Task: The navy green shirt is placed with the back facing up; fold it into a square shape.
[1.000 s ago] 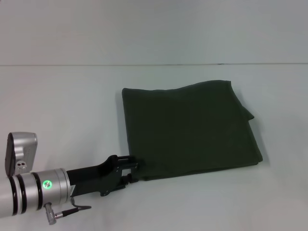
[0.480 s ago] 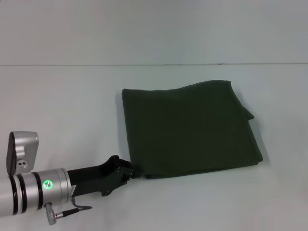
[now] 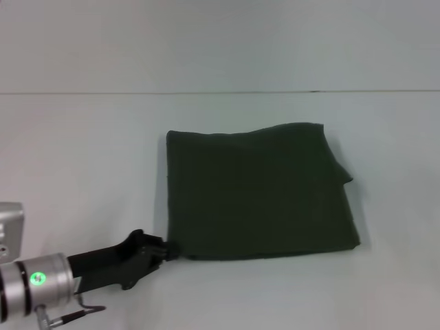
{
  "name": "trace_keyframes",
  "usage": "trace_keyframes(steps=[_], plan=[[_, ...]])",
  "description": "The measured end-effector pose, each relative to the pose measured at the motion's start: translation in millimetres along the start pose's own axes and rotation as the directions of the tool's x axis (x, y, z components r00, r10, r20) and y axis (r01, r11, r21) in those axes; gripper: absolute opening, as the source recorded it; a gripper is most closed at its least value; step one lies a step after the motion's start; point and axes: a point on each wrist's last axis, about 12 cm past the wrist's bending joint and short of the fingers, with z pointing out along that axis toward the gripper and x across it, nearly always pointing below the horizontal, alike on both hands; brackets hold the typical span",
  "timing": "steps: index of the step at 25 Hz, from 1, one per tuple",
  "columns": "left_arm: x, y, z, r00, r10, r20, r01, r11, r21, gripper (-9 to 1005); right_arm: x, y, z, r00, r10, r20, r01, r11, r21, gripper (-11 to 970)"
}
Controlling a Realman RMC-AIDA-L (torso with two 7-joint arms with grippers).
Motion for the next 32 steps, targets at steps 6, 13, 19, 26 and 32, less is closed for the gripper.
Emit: trace_keyframes(steps=[6, 13, 19, 26, 32], plan=[[1.9, 13.7, -21.0, 0.999, -0.030, 0.039, 0.030, 0.999, -0.010, 88, 1.2, 0.2, 1.4, 1.000, 0.008, -0.002, -0.008, 1.000, -0.005, 728], [-1.6, 11.6, -32.4, 1.000, 0.012, 0.006, -0.013, 1.000, 0.014, 139, 1.7, 0.7, 3.6, 1.000, 0.014, -0.007, -0.014, 1.000, -0.011, 728], [-3.3, 0.4, -47.4, 0.991, 0.096, -0.087, -0.091, 0.994, 0.063, 183, 0.3, 2.3, 5.7, 1.000, 0.004, -0.013, -0.005, 1.000, -0.018, 728], [-5.0, -22.8, -90.6, 0.887, 0.438, 0.145, -0.461, 0.832, 0.309, 372, 4.6, 4.3, 14.4, 0.965, -0.207, -0.161, 0.208, 0.978, -0.008, 728], [-33.2, -58.8, -53.4, 0.615, 0.782, 0.097, -0.777, 0.581, 0.243, 757, 25.9, 15.9, 49.3, 0.732, -0.574, -0.366, 0.557, 0.814, -0.162, 728]])
